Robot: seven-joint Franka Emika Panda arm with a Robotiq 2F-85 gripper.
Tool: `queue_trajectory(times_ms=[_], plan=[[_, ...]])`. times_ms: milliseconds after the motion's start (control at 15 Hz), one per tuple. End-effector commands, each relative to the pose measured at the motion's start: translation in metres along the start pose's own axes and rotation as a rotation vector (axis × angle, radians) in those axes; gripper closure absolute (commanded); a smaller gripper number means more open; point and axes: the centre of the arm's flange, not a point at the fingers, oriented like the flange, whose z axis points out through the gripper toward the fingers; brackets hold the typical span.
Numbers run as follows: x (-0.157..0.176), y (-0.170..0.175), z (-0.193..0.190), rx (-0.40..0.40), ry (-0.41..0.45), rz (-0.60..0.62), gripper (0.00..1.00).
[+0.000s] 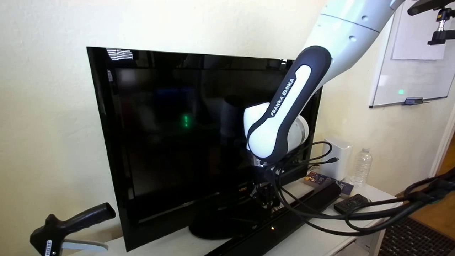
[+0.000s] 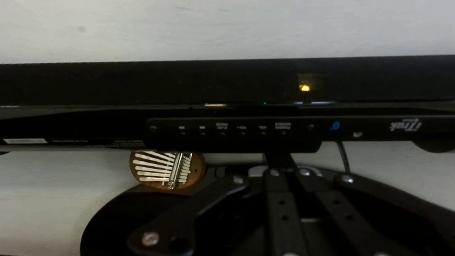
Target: Press a button on the speaker
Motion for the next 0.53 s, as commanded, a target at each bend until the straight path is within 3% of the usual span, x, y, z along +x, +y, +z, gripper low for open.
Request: queue_trajectory(times_ms=[0, 467], plan=[[0.005, -0.0032, 0.0081, 0.005, -0.025, -0.005, 1.0], [0.0058, -0.0044, 0.0058, 0.002, -0.019, 0.001, 1.0]])
